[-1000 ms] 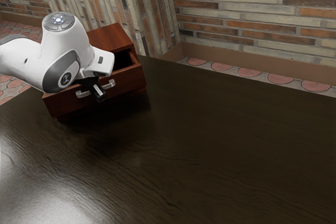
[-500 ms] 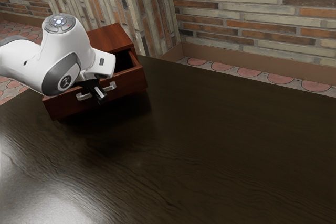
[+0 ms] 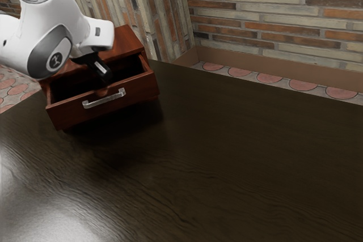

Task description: Pull the drawer handle with one arm to open the drawer

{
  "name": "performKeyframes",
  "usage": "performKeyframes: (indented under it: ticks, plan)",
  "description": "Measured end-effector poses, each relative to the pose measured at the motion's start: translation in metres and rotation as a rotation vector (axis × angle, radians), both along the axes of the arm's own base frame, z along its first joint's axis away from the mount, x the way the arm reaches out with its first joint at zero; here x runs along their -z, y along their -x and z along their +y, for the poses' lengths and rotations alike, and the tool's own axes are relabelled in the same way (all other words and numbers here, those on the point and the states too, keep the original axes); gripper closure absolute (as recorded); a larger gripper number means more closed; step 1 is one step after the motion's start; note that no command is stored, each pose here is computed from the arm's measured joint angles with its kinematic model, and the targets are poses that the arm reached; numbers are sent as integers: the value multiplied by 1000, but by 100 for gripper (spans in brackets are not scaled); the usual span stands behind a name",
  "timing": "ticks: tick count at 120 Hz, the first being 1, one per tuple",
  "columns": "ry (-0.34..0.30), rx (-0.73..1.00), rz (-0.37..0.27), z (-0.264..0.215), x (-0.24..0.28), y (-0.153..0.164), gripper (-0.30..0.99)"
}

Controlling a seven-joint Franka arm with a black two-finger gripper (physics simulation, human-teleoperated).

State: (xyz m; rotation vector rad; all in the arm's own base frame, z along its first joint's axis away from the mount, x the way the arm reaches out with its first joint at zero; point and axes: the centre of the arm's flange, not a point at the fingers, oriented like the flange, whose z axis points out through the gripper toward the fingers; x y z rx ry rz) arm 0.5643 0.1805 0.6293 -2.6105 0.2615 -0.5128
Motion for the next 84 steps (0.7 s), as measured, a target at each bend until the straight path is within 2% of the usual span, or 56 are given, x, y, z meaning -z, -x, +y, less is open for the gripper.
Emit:
performKeyframes:
  ticks: [9,15,21,25,29,39,48,70,84]
  plan:
    - [166,-135,-141,-18,-77,9,28]
    - [289,-231,-187,-49,-121,18,22]
    - [398,-309,-177,-97,-149,36,18]
    - [457,-370,-127,-121,-145,53,15]
    - [498,-465,-71,-123,-128,61,13]
    - [553,-710,35,-115,-86,72,9]
    - [579,-890,70,-111,-65,78,6]
    - [685,-1205,33,-109,-65,95,3]
    - [708,-1355,22,-110,-57,98,1]
